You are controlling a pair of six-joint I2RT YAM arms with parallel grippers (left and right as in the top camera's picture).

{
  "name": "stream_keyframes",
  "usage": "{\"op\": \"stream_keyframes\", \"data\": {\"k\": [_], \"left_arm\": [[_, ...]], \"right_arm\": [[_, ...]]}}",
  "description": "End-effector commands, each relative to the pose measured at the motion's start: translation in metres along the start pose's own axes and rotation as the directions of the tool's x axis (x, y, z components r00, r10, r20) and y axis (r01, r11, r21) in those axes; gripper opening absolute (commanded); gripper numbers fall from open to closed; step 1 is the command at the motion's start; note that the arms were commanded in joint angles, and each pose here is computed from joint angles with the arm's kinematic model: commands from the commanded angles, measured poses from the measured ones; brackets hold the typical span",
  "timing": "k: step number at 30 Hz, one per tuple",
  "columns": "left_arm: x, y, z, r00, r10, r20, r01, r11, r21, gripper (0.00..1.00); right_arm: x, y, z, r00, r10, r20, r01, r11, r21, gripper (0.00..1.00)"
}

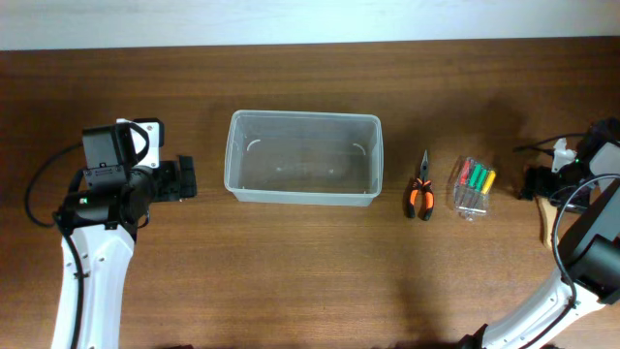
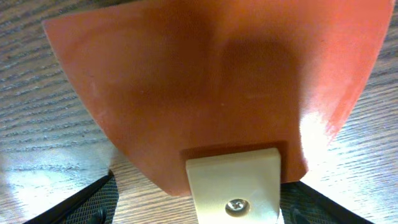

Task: Pack container

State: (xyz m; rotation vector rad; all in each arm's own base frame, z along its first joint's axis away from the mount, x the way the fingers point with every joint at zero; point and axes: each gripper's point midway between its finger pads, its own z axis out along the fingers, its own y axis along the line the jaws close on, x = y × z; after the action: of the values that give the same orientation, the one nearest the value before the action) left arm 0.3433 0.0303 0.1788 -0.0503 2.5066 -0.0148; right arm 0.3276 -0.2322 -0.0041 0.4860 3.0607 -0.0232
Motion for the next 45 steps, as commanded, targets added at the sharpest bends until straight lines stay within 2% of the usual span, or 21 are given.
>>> {"op": "stream_keyframes", "data": {"k": [1, 9, 19, 23, 30, 36, 45], "left_arm": [[-0.007, -0.001, -0.003, 1.0, 0.014, 0.017, -0.015, 1.0, 0.011, 0.99], [-0.007, -0.001, -0.003, 1.0, 0.014, 0.017, -0.014, 1.0, 0.011, 0.99], [-0.007, -0.001, -0.003, 1.0, 0.014, 0.017, -0.015, 1.0, 0.011, 0.99], [-0.007, -0.001, -0.003, 1.0, 0.014, 0.017, -0.015, 1.0, 0.011, 0.99], [-0.007, -0.001, -0.003, 1.0, 0.014, 0.017, -0.015, 1.0, 0.011, 0.99], [-0.007, -0.001, -0.003, 1.0, 0.014, 0.017, -0.015, 1.0, 0.011, 0.99], [-0.007, -0.001, -0.003, 1.0, 0.014, 0.017, -0.015, 1.0, 0.011, 0.99]], "right_arm": [[0.031, -0.014, 0.037, 0.993, -0.017, -0.12, 0.018, 1.0, 0.003, 0.84], [0.041, -0.038, 0.037, 0.993, -0.007, -0.12, 0.007, 1.0, 0.0, 0.8], [0.036, -0.036, 0.038, 0.994, -0.034, -0.106, 0.034, 0.999, 0.0, 0.77], [0.031, -0.031, 0.038, 0.992, -0.08, -0.098, 0.081, 0.997, 0.005, 0.72], [0.022, -0.024, 0.038, 0.978, -0.178, -0.105, 0.185, 0.981, 0.054, 0.73], [0.018, -0.015, 0.038, 0.974, -0.203, -0.1, 0.209, 0.976, 0.054, 0.73], [0.021, -0.013, 0.038, 0.989, -0.107, -0.106, 0.113, 0.992, 0.058, 0.72]]}}
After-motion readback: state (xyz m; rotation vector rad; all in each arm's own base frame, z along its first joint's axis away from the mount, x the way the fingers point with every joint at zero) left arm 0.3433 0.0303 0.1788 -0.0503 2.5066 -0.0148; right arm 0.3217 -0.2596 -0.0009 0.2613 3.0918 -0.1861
